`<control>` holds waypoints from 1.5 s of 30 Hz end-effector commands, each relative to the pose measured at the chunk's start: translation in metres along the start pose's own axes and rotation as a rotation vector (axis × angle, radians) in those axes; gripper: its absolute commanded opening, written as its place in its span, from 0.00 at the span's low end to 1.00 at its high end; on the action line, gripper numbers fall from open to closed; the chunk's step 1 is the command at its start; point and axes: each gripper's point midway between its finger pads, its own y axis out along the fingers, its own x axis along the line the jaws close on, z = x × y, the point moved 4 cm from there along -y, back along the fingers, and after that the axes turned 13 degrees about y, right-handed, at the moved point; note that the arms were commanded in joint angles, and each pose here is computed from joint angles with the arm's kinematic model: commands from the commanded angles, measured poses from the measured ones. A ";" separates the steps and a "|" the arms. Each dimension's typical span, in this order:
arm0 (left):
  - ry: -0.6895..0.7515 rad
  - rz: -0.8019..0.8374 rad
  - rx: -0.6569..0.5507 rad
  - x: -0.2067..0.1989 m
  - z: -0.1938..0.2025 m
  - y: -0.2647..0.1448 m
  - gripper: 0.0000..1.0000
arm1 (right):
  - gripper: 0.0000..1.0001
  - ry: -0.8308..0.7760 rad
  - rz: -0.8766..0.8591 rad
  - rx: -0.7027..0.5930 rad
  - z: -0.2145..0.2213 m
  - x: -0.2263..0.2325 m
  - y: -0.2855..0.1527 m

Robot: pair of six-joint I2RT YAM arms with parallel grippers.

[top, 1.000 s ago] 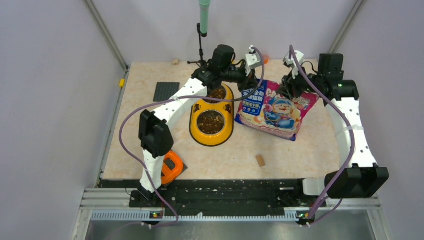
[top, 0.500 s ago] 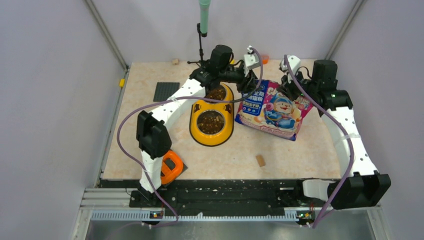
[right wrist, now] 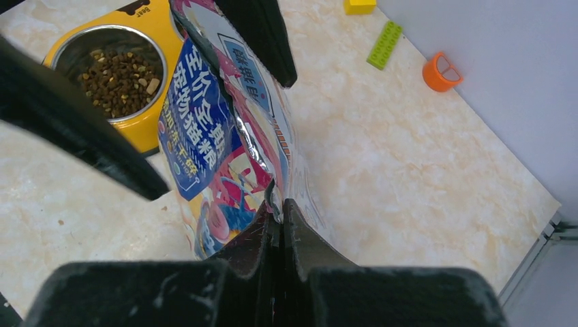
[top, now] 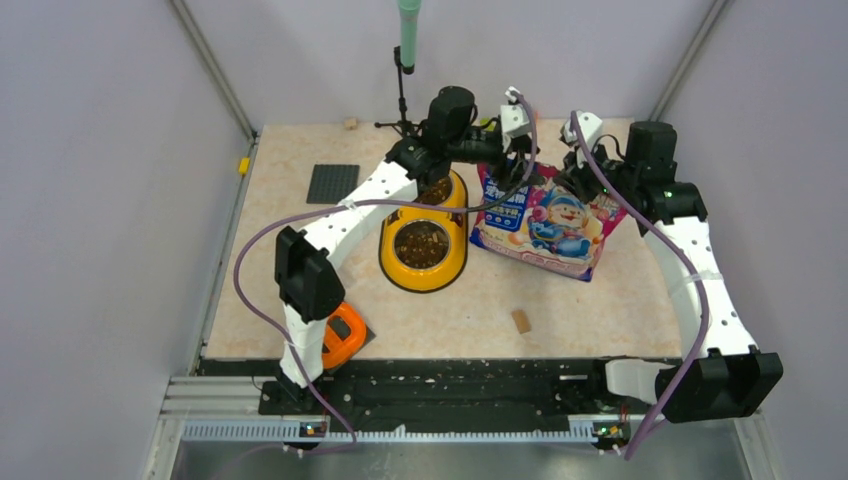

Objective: Serve the pet food

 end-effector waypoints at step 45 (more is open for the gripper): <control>-0.026 -0.121 0.059 -0.001 0.026 0.027 0.00 | 0.45 -0.078 0.111 0.003 -0.016 -0.005 -0.031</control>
